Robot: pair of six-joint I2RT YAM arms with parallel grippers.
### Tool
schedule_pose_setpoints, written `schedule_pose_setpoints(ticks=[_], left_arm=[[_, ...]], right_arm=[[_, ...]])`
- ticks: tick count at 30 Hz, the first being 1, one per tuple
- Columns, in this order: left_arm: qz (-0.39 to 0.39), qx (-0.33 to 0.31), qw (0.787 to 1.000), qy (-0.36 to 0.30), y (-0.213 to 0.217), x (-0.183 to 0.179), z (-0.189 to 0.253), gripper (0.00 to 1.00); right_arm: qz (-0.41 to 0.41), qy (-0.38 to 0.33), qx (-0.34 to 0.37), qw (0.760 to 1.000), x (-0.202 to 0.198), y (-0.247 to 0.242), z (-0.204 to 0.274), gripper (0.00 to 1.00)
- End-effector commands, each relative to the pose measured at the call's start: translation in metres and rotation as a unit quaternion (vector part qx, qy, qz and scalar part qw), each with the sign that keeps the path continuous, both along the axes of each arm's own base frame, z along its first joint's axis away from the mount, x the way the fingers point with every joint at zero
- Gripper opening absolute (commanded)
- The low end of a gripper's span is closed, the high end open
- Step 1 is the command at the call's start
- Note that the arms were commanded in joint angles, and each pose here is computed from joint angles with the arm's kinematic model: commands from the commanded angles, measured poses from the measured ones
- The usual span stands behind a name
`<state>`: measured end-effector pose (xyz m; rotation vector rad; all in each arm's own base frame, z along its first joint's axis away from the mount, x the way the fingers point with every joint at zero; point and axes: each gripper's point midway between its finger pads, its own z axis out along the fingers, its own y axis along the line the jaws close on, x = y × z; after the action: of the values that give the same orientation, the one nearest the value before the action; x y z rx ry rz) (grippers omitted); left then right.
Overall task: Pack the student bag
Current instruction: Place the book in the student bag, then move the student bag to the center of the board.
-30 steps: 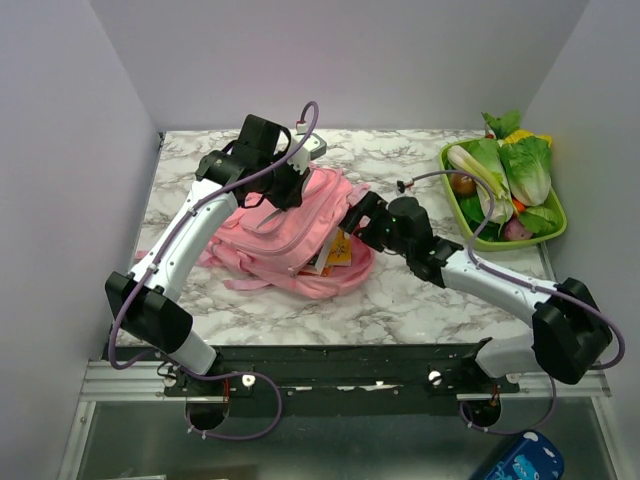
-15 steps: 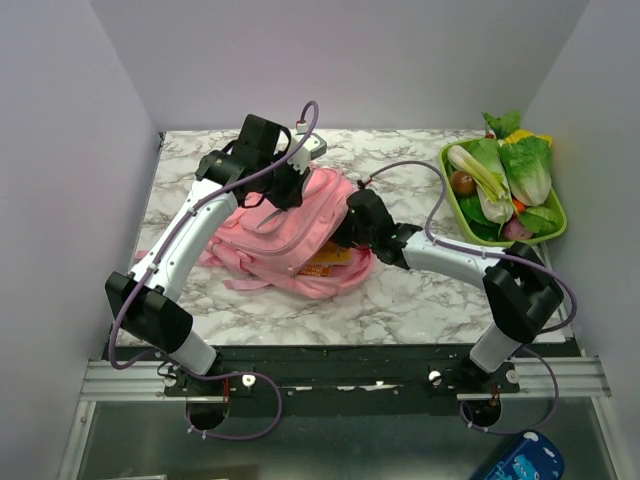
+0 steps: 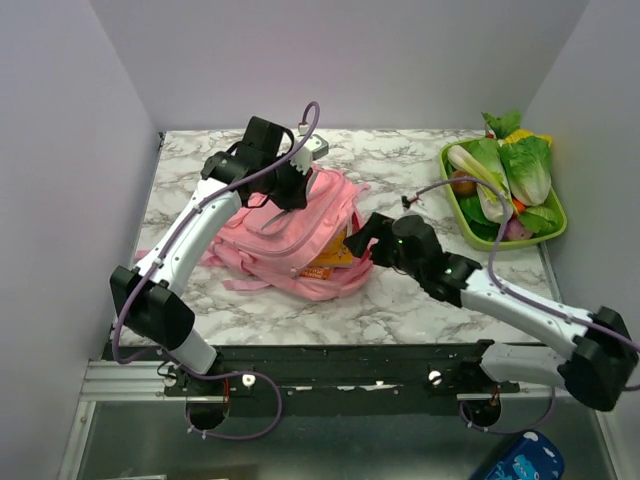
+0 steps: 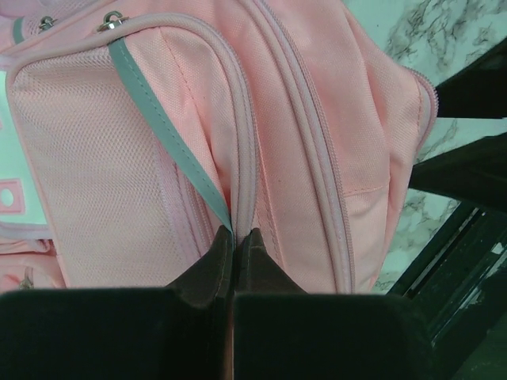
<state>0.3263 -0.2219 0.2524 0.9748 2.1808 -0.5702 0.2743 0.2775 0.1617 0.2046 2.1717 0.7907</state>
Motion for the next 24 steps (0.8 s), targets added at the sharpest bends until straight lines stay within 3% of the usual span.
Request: schedule_pose_setpoints(ticks=[1, 5, 8, 10, 13, 17, 24], left_arm=[[-0.011, -0.069, 0.997, -0.041, -0.032, 0.028, 0.031, 0.00], [-0.011, -0.074, 0.996, -0.045, -0.057, 0.045, 0.031, 0.00], [-0.007, -0.074, 0.996, -0.046, -0.078, 0.055, 0.028, 0.00], [-0.005, -0.066, 0.997, -0.043, -0.088, 0.060, 0.019, 0.00], [0.005, -0.060, 0.997, -0.041, -0.099, 0.065, 0.006, 0.00], [0.012, -0.065, 0.997, -0.029, -0.107, 0.071, 0.001, 0.00], [0.012, -0.083, 0.996, -0.016, -0.106, 0.059, 0.002, 0.00]], right_arm=[[-0.054, -0.033, -0.035, 0.997, -0.022, -0.053, 0.007, 0.81], [-0.063, -0.048, -0.055, 0.995, -0.048, -0.069, 0.013, 0.71], [-0.021, -0.046, -0.068, 0.996, -0.071, -0.054, 0.006, 0.65], [0.017, -0.040, -0.082, 0.996, -0.085, -0.032, -0.007, 0.65], [0.049, -0.046, -0.101, 0.993, -0.091, -0.004, -0.009, 0.75], [0.052, -0.025, -0.167, 0.984, -0.078, 0.023, -0.043, 0.77], [0.020, -0.086, -0.224, 0.971, -0.039, 0.048, -0.047, 0.63]])
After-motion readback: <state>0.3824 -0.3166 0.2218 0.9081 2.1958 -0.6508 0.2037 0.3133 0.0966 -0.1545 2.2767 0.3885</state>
